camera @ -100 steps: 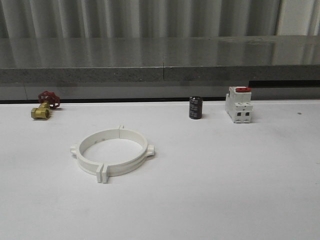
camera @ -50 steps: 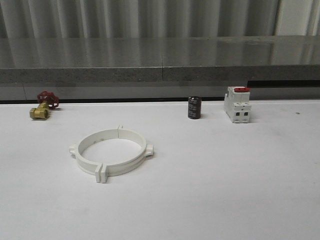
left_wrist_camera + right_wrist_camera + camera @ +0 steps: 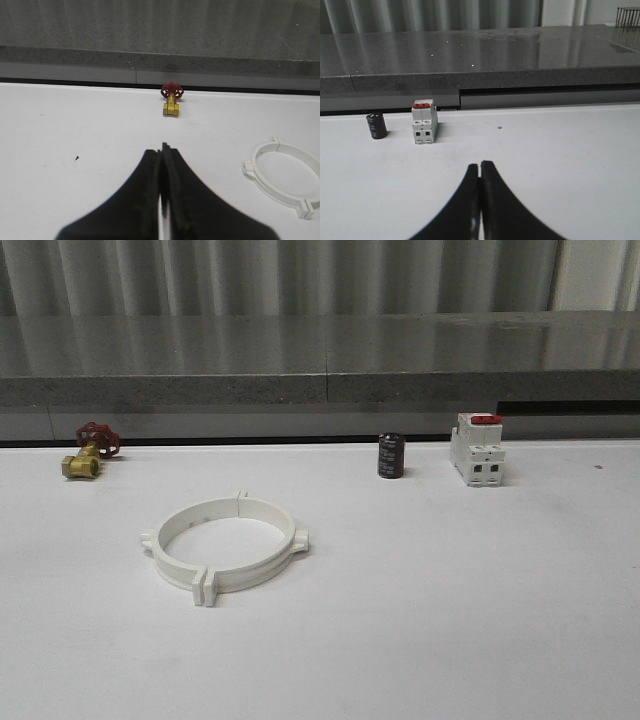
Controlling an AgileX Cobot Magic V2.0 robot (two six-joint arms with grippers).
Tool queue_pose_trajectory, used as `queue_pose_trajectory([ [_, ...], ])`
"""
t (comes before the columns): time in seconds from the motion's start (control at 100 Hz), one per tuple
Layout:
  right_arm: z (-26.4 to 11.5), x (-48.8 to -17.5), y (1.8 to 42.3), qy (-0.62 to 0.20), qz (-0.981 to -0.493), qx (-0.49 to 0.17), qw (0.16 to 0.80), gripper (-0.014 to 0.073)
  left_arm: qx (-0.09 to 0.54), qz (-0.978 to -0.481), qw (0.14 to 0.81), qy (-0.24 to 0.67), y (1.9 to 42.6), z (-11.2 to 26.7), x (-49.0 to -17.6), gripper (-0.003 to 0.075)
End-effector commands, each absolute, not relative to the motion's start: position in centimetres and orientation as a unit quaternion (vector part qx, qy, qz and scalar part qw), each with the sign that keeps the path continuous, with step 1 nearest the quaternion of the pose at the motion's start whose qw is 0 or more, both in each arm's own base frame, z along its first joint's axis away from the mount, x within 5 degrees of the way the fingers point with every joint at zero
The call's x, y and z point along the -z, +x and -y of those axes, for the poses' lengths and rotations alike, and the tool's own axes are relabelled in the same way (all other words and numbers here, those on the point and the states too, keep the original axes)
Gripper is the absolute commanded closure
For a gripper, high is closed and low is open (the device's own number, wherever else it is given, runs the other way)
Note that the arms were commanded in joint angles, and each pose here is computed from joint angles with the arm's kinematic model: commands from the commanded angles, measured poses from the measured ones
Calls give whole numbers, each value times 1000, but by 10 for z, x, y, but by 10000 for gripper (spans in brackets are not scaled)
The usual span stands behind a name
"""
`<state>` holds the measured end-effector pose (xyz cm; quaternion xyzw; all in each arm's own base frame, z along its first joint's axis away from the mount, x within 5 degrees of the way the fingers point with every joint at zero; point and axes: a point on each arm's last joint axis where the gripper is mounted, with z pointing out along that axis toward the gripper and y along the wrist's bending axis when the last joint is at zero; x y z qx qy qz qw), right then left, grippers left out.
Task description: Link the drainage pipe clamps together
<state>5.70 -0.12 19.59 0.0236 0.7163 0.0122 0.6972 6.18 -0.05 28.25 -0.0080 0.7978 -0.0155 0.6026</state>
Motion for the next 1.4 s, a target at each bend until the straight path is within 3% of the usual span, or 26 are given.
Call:
queue_pose_trajectory([
  [0.0,1,-207,55,19,-686,-8,728,660,19,-769,639,-8,63,1,-298,741],
  [1.1,1,-208,55,18,-684,-8,729,660,6,-773,634,-2,64,0,-294,741],
  [1.39,1,-208,55,18,-684,-8,729,660,8,-728,685,5,72,1,-283,741],
])
